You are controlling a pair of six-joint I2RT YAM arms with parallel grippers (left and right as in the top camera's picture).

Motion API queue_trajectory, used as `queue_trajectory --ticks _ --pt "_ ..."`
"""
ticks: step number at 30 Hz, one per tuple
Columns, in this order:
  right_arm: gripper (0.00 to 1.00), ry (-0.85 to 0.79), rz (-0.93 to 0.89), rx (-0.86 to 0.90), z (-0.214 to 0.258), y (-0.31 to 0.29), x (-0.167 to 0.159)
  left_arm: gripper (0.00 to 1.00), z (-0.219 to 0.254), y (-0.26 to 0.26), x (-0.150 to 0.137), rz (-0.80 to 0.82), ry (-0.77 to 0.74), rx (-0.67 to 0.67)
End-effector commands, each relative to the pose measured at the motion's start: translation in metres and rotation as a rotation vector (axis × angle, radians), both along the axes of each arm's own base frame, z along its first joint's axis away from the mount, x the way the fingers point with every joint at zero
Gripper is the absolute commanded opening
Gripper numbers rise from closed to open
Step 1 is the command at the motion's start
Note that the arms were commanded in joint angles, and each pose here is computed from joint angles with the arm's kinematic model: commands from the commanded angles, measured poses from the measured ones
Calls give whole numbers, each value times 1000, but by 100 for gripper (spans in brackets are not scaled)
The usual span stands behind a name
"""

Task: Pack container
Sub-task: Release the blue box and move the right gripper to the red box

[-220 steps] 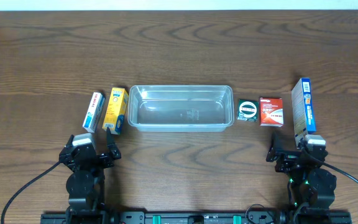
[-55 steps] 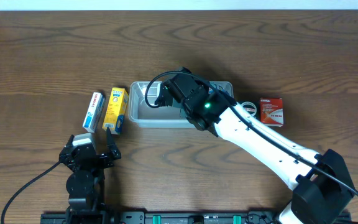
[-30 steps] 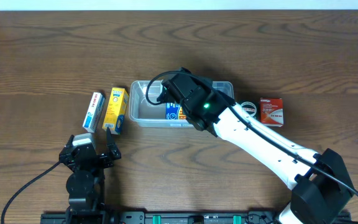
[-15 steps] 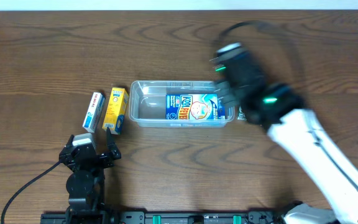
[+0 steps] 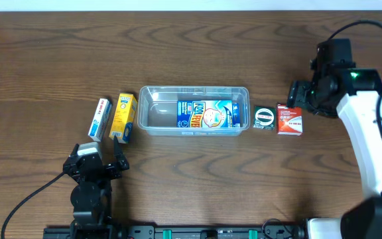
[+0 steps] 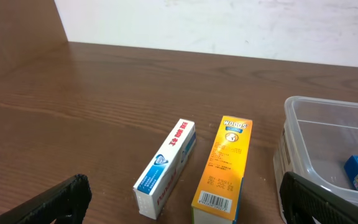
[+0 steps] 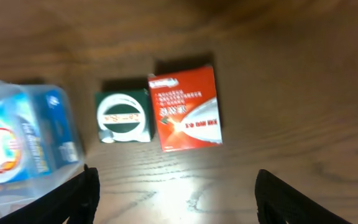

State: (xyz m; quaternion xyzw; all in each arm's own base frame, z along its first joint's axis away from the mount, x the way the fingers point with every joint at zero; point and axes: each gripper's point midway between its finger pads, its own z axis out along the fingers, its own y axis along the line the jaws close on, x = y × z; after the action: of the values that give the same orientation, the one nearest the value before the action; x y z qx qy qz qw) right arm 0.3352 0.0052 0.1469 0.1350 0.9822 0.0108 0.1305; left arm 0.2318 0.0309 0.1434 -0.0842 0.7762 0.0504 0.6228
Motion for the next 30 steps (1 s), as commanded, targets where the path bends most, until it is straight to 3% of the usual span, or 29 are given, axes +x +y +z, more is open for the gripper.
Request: queue_trajectory --ticks 1,5,13,17,30 --pt "77 98 22 21 -33 2 -7 98 -14 1 0 9 30 -8" --pt "77 166 127 -7 -64 1 -4 98 -14 1 0 9 30 -8" --pt "73 270 89 -8 -104 -9 -6 98 -14 1 0 9 30 -8" --pt "87 252 97 -1 -105 -11 -1 98 -14 1 0 9 30 -8" --pt "91 212 125 -22 -131 -16 0 98 -14 1 0 9 30 -8"
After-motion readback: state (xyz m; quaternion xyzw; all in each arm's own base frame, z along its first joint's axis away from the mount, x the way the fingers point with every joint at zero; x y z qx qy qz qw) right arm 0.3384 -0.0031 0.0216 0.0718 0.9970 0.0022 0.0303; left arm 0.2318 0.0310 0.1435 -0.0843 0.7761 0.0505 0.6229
